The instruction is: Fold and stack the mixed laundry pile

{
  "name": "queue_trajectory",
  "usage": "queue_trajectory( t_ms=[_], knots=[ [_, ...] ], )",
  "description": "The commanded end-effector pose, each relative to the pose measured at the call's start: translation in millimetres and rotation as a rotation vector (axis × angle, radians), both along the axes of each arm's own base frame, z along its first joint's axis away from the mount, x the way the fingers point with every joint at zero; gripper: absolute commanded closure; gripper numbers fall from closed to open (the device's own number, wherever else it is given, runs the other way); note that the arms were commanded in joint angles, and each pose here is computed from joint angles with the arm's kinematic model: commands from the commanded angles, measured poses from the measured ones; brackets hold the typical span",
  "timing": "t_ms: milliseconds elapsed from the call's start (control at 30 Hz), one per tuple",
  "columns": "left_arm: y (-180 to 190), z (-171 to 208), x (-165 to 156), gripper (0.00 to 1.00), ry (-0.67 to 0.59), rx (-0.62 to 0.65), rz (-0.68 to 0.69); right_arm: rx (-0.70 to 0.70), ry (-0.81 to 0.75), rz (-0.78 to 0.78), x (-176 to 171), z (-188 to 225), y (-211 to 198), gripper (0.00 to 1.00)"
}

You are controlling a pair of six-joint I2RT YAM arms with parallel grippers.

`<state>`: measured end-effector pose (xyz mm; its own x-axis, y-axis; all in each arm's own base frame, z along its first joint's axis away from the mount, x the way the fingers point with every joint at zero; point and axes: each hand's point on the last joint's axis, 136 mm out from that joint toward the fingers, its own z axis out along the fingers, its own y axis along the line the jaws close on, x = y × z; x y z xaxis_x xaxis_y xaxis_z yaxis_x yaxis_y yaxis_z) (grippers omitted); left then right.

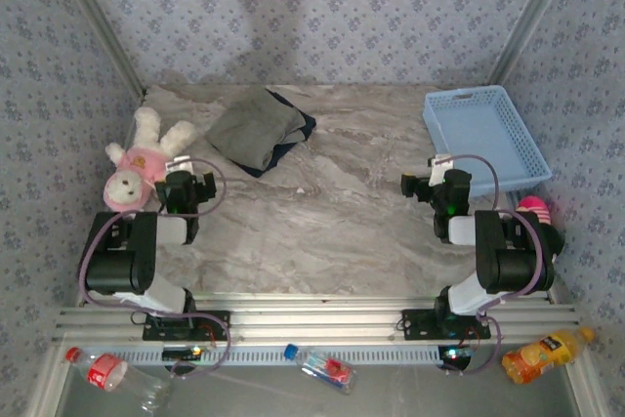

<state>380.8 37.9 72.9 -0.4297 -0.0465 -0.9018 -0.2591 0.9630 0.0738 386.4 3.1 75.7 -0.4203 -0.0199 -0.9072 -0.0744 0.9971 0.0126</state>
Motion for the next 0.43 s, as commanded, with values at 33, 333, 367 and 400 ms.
queue_trajectory(
  t_ms=[33,333,367,400],
  knots=[
    [-1.5,19.9,9.9,0.0,-0.085,-0.012,-0.015,-0.017,-0.04,-0.085,5.3,8.8,-17.5,0.0],
    [-1.1,19.4,9.8,0.0,-0.091,-0.011,-0.014,-0.026,-0.038,-0.088,5.7,8.7,-17.1,0.0],
    [-1.3,19.4,9.8,0.0,-0.089,-0.012,-0.015,-0.031,-0.038,-0.091,5.1,8.1,-17.1,0.0],
    [-0.9,20.0,10.1,0.0,-0.092,-0.01,-0.013,-0.039,-0.043,-0.097,4.7,8.8,-17.0,0.0]
  ],
)
